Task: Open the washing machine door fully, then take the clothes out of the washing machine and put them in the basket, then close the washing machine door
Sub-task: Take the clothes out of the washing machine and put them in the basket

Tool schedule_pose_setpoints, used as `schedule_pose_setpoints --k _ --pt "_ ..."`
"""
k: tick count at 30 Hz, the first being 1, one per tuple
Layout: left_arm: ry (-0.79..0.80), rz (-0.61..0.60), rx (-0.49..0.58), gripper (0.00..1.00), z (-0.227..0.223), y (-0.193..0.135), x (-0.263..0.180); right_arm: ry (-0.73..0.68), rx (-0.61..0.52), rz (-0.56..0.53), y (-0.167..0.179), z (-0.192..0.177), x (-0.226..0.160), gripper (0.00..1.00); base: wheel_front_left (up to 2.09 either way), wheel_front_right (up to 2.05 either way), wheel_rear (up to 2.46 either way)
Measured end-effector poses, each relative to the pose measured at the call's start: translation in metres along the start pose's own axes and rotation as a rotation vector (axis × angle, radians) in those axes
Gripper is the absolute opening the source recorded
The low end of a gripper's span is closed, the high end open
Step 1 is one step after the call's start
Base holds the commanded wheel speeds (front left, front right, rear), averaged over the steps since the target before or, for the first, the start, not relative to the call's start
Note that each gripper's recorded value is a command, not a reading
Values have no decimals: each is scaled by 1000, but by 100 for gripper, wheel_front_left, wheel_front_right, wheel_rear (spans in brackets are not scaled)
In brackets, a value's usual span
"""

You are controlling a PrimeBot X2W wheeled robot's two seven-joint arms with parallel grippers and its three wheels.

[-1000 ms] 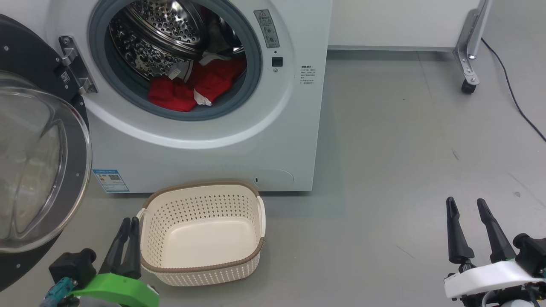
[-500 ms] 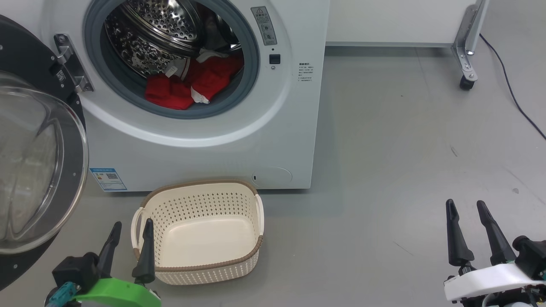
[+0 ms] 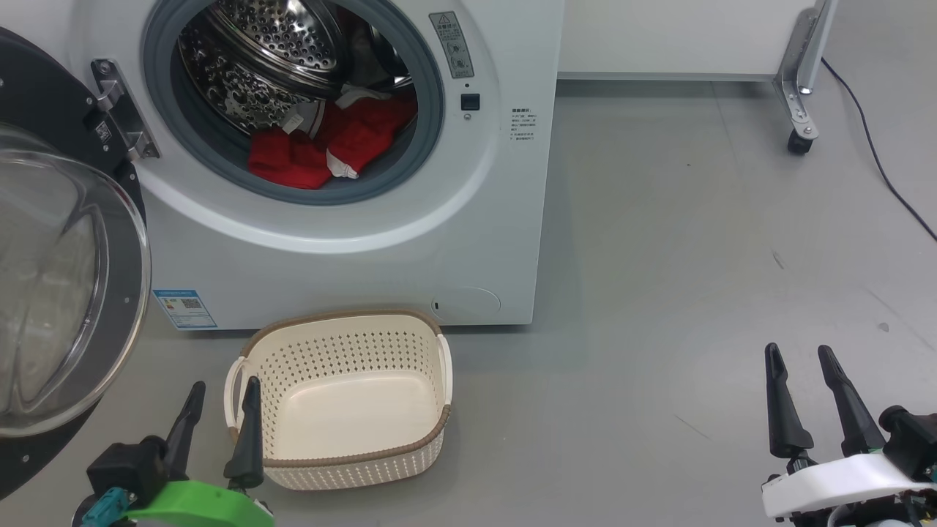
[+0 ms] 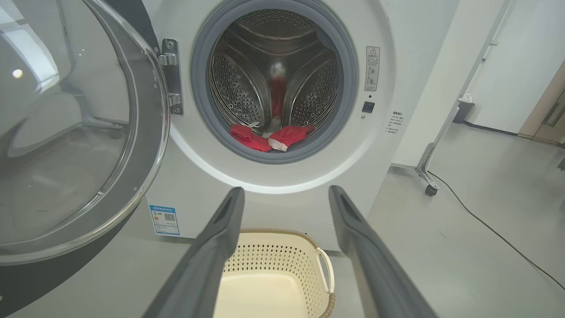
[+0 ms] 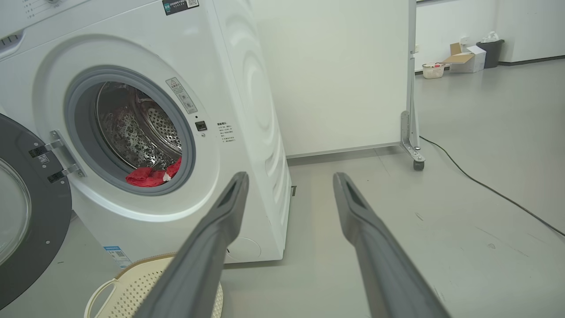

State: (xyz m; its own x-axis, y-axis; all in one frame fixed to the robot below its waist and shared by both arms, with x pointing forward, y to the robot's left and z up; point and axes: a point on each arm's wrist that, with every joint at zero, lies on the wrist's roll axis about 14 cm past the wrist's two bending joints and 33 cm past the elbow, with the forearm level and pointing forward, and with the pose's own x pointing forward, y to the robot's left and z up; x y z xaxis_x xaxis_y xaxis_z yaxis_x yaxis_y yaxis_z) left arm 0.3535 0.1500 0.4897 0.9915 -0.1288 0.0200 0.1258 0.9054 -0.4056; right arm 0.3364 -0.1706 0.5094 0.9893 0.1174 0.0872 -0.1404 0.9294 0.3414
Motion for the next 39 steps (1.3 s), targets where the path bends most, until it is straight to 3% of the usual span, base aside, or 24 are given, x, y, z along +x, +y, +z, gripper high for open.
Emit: schedule_pose_setpoints --k 39 --pt "-31 -29 33 100 9 -8 0 6 -4 6 2 -2 0 100 16 -17 0"
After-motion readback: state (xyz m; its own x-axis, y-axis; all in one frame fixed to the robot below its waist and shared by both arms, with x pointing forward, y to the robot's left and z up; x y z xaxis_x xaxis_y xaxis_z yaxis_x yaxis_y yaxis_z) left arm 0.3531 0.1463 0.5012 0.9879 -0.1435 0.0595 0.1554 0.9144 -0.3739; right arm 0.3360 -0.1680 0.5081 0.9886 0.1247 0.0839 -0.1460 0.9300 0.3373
